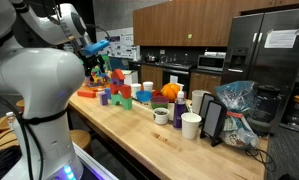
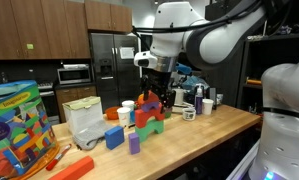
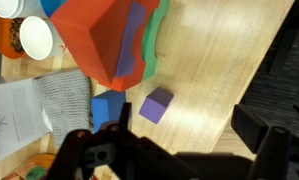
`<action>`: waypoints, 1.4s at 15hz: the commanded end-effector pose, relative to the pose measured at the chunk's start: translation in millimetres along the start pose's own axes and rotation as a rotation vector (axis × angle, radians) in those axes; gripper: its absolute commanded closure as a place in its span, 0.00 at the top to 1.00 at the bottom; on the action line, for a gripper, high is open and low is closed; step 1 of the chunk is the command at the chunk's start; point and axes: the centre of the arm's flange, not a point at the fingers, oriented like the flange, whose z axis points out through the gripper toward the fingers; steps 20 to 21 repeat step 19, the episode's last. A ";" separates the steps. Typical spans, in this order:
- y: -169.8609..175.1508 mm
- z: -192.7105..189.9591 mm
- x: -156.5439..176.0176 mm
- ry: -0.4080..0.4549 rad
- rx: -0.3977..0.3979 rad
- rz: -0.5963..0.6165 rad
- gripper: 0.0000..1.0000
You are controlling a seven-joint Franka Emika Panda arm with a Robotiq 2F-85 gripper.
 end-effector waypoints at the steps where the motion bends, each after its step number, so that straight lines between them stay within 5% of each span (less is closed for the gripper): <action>1: -41.0 4.6 -29.9 0.044 0.002 -0.030 1.00; 2: -41.7 4.4 -28.4 0.057 0.015 -0.043 1.00; 3: 0.0 -0.3 0.4 0.019 0.014 -0.018 1.00; 21: -0.1 -0.7 0.9 0.032 0.020 -0.036 1.00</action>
